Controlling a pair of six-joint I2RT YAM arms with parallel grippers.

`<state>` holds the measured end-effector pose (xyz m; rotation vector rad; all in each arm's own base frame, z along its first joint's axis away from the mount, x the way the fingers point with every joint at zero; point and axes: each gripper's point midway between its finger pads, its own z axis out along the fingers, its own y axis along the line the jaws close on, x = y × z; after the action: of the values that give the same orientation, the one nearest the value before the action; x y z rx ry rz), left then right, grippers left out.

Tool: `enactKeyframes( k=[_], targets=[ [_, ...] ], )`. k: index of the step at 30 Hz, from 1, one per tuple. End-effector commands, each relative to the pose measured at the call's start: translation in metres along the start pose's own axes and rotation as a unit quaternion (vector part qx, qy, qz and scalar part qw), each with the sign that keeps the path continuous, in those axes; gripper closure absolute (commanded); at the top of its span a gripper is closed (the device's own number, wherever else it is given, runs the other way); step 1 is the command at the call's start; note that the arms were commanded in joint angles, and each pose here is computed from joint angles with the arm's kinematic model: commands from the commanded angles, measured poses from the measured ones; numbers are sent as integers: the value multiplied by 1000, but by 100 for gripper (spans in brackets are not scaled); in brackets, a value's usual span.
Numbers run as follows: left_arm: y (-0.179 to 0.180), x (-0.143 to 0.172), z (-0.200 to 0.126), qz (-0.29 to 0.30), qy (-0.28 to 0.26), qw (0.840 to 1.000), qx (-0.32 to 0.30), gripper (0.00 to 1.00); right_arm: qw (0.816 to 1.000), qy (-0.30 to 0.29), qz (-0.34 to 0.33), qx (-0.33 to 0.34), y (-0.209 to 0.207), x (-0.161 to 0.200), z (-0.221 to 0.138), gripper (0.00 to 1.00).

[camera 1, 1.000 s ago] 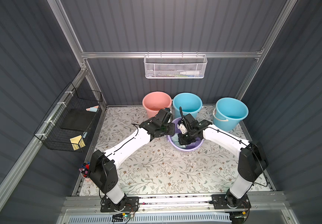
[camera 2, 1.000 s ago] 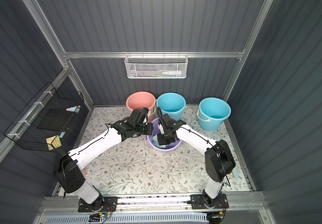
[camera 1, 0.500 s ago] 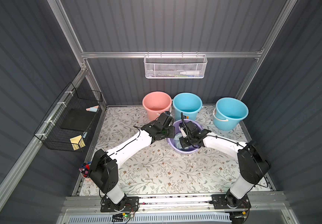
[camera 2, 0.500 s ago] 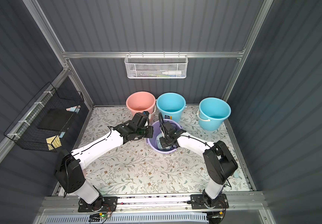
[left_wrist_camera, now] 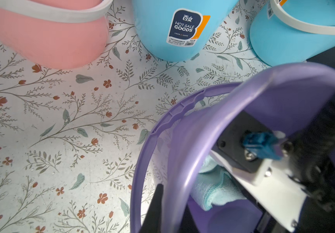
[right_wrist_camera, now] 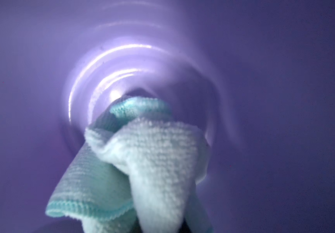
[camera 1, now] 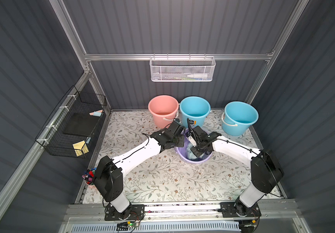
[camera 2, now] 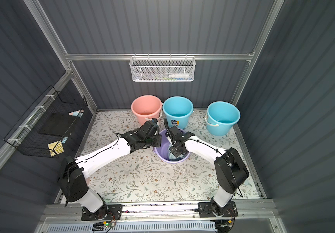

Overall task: Wipe the inside of the bucket with a cloth
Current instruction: Wipe the dirt from the inside of the bucket.

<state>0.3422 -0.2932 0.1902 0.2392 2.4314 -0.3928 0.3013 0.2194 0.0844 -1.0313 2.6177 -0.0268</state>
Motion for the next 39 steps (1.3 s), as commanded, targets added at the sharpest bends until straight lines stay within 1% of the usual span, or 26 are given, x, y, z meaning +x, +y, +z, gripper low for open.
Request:
enactKeyframes(
  k=[1,3,5,6,8,12,13,15,18,20,23,25,28,31,35,38,39],
  targets=[
    [27,-10,-24,-10,-32,998,-52,100,991,106,-7,-80,25,44,1,100],
    [27,-11,-26,-12,-36,998,-51,100,984,112,12,-140,46,44,-1,100],
    [26,-11,-25,-12,-35,998,-47,100,970,111,34,-212,71,39,-3,100],
    [25,-10,-24,-11,-32,998,-44,100,960,108,48,-256,85,35,-6,100],
    [21,-7,-20,-10,-25,999,-34,100,944,95,68,-307,102,24,-6,100],
    [12,1,-12,-10,-9,1000,-9,100,922,43,120,-365,119,-9,0,100],
    [11,2,-11,-10,-6,1000,-5,100,920,26,132,-369,120,-17,2,100],
    [9,5,-8,-9,1,1000,0,100,921,-12,150,-360,117,-34,6,100],
    [5,11,-3,-5,15,1000,11,100,928,-71,172,-323,105,-56,12,100],
    [2,15,0,-4,23,1000,19,100,934,-114,173,-291,98,-68,12,100],
    [-3,19,3,-4,33,999,31,100,937,-183,175,-242,84,-85,10,100],
    [-4,21,4,-4,38,999,36,100,942,-218,176,-185,69,-93,9,100],
    [-6,23,5,-1,41,998,42,100,949,-254,171,-82,43,-99,7,100],
    [-5,25,5,1,45,998,42,100,943,-280,177,1,19,-100,2,100],
    [-3,27,4,6,48,998,37,100,937,-289,168,98,-9,-93,-9,100],
    [-1,26,2,8,47,998,32,100,939,-264,146,166,-28,-81,-15,100],
    [0,26,0,8,46,999,28,100,942,-248,130,182,-31,-76,-15,100]
  ],
)
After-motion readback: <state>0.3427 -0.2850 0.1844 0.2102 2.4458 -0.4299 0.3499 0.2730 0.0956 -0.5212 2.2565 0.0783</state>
